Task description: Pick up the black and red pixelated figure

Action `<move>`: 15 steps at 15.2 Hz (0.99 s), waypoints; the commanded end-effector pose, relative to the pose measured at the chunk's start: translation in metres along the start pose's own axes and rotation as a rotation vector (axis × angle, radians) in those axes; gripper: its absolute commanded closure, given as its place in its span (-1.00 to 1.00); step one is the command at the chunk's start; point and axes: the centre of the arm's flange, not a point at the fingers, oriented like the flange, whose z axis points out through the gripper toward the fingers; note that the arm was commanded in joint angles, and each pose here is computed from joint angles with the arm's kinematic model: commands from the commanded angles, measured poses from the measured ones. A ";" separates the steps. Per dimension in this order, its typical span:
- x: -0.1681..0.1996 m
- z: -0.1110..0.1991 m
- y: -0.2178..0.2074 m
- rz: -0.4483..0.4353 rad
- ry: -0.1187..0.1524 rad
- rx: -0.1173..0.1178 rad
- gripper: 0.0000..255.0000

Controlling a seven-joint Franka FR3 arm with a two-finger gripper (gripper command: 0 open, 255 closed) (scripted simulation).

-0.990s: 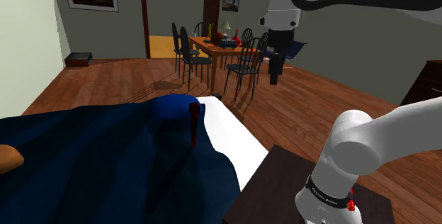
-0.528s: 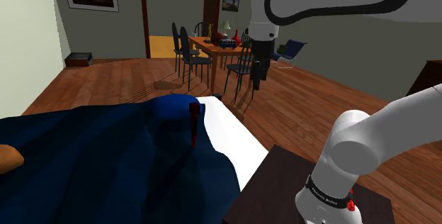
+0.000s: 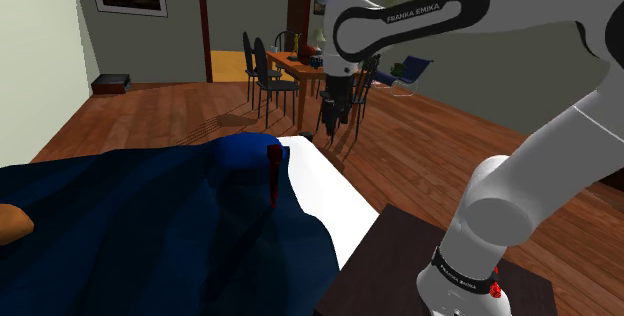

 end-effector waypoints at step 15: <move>0.174 0.103 0.042 0.083 0.034 0.053 -1.00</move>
